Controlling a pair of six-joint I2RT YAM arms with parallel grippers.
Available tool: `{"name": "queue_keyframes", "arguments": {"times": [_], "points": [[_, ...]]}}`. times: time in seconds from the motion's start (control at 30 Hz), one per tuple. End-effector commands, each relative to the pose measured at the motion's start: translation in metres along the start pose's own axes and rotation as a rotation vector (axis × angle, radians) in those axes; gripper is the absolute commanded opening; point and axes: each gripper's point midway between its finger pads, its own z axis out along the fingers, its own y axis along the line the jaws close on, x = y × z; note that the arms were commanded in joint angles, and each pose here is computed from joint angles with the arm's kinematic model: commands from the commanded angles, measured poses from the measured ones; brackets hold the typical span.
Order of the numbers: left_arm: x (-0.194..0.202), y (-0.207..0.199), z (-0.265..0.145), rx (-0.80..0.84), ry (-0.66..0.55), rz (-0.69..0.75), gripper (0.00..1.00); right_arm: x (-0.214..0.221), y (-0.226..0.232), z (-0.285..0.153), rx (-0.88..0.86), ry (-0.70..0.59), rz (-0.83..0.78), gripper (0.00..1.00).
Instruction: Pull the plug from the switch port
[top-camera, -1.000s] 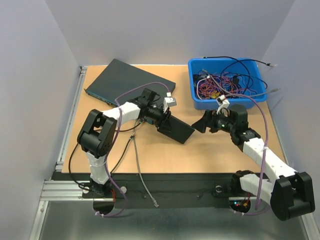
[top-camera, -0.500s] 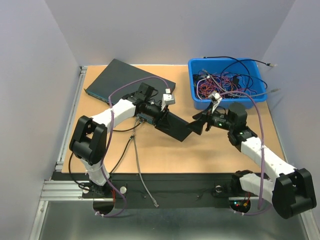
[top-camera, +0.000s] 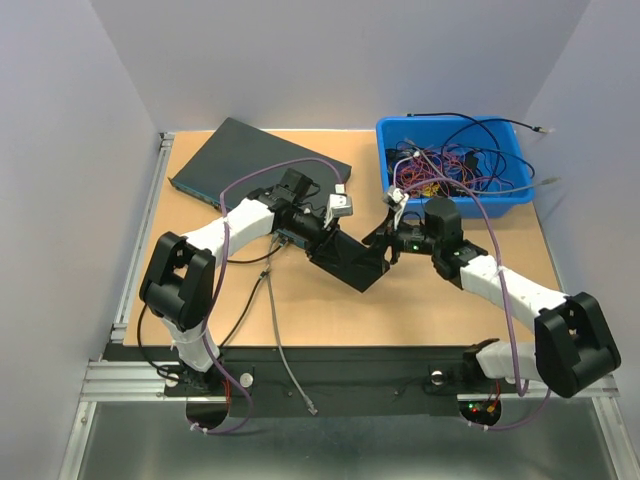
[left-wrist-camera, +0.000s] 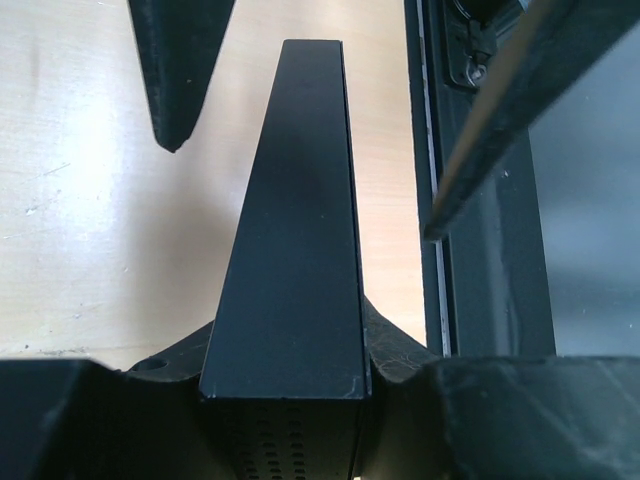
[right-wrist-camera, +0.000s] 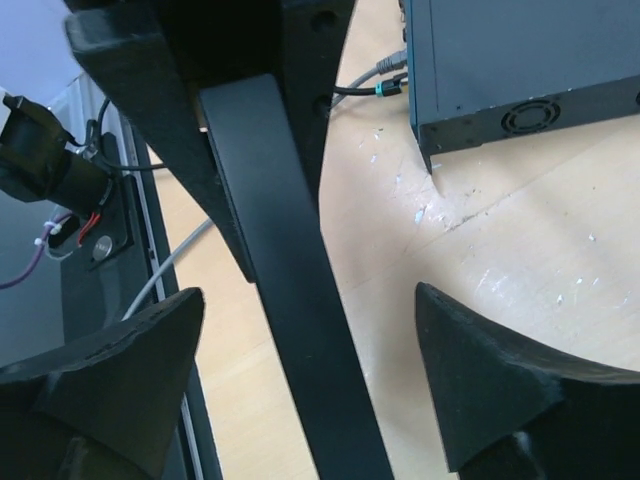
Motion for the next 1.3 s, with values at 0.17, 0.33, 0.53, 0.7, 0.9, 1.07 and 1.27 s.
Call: {"name": "queue_keyframes", "arguments": {"times": [0.17,0.33,0.53,0.7,0.9,1.07,1.27], "points": [[-0.042,-0.029,-0.014,0.075,-0.083,0.146,0.0,-0.005,0.016,0.008,-0.127,-0.01,-0.019,0.34],[-0.04,-0.031,-0.013,0.093,-0.085,0.145,0.0,-0.005,0.017,0.007,-0.127,-0.014,-0.001,0.02],[-0.035,-0.013,-0.014,0.003,-0.045,0.11,0.45,0.006,0.002,0.009,-0.032,0.006,0.067,0.0],[-0.04,0.025,-0.033,-0.233,-0.035,0.075,0.99,0.037,-0.013,0.011,0.034,0.07,0.19,0.0],[-0.043,0.056,-0.067,-0.422,-0.039,0.036,0.99,0.069,-0.027,0.016,0.091,0.143,0.335,0.0],[-0.048,0.065,-0.103,-0.514,-0.082,0.021,0.99,0.094,-0.032,0.023,0.101,0.23,0.5,0.0],[-0.042,0.073,-0.134,-0.584,-0.112,0.004,0.99,0.12,-0.061,0.027,0.261,0.272,0.609,0.1]]}}
